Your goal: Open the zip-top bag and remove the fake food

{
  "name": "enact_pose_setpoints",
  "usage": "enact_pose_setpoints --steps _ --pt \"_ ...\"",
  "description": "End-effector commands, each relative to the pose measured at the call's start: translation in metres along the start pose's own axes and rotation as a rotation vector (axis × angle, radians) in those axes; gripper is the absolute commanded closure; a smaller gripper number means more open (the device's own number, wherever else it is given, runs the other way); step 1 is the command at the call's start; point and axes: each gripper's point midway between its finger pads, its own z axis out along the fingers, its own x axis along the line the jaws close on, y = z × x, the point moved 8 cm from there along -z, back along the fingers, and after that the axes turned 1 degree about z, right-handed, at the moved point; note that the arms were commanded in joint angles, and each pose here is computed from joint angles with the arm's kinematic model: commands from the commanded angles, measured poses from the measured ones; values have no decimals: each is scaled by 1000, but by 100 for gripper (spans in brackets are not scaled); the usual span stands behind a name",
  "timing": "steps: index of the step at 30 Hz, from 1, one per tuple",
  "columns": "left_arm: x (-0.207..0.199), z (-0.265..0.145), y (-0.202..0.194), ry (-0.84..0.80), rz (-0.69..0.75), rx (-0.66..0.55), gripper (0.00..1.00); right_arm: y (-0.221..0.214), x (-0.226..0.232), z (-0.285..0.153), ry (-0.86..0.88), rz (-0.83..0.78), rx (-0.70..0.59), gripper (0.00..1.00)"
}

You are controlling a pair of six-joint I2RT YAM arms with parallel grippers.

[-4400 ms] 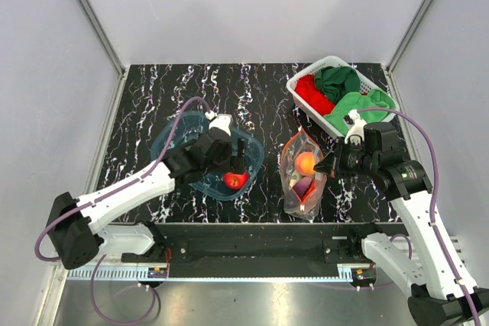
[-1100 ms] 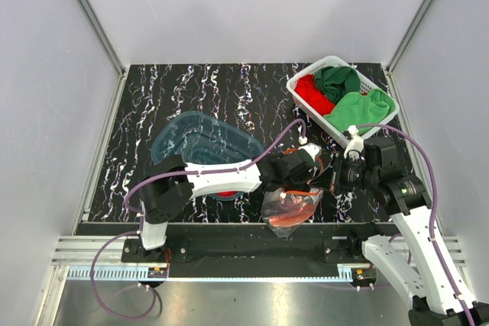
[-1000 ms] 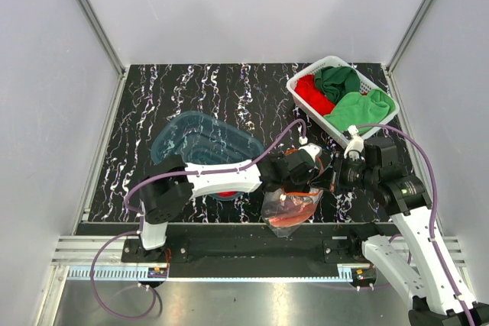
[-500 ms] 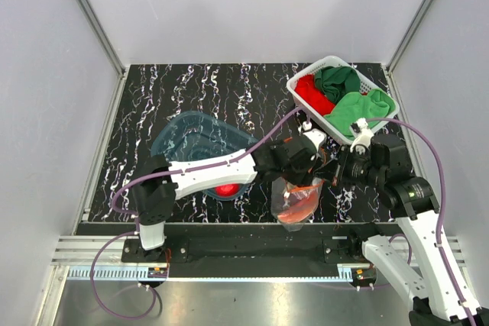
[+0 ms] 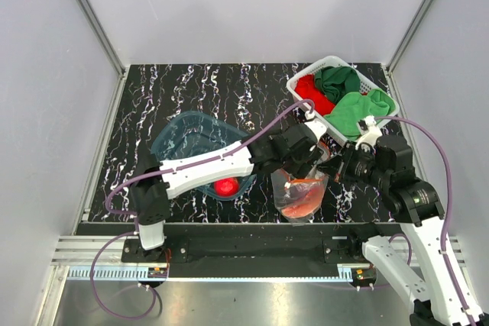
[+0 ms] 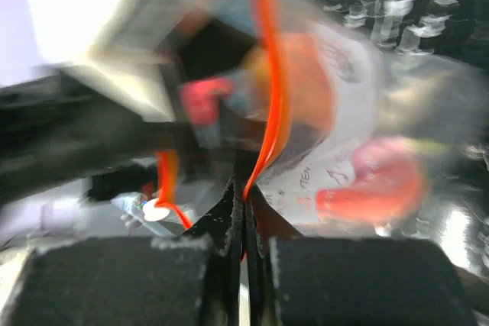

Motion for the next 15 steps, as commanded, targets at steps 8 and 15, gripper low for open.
enact_pose_setpoints --steps 8,15 --pt "27 -44 30 88 -23 -176 100 -9 -21 -11 -177 -4 -51 100" --pt "-3 -105 80 -261 -69 -385 100 -6 -26 4 -205 21 4 100"
